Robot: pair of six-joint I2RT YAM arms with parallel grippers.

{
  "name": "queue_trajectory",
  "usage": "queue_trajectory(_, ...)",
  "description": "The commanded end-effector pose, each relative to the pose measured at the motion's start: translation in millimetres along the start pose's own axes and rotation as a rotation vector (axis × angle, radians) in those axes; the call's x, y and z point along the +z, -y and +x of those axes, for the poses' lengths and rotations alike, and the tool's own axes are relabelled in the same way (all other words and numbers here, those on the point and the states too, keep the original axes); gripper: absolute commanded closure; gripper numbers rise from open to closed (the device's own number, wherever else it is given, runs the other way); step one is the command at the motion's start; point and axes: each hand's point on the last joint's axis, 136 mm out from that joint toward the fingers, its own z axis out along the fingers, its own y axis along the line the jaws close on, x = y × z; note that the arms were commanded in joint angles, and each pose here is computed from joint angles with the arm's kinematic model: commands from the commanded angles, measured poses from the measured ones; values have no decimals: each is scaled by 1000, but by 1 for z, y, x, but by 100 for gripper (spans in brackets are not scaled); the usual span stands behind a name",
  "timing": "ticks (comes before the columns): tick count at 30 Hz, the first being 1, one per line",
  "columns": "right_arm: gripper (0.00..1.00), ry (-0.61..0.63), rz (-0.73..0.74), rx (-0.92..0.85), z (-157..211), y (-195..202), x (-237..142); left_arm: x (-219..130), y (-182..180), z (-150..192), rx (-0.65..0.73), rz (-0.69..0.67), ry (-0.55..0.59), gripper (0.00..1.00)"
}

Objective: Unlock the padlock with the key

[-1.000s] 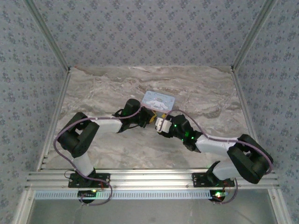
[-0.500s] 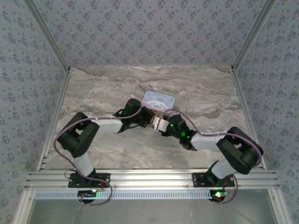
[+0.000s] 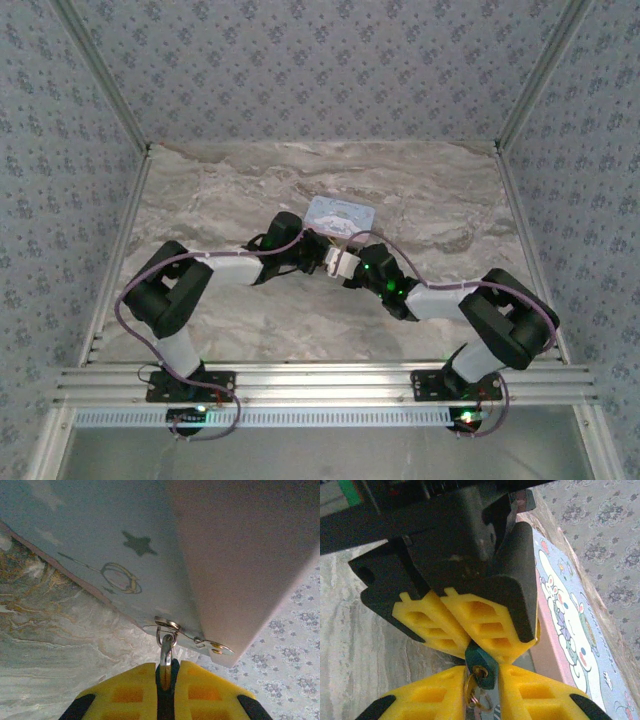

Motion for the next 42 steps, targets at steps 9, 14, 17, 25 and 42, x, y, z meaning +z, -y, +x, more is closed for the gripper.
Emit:
queue_trajectory(9,93,-5,55,30,-2,10,5,2,31,6,18,87,-27,100)
queue_trajectory(14,100,-9,94,50,-1,17,3,2,31,7,14,90,-29,100)
queue_trajectory(17,100,-8,117,71,-2,22,1,2,31,6,10,93,-29,100)
queue_trajectory(25,100,-8,95,295,-2,20,-4,2,31,7,9,97,-29,100)
queue_trajectory(42,100,-28,-63,777,7,-4,7,6,24,7,29,74,-21,100)
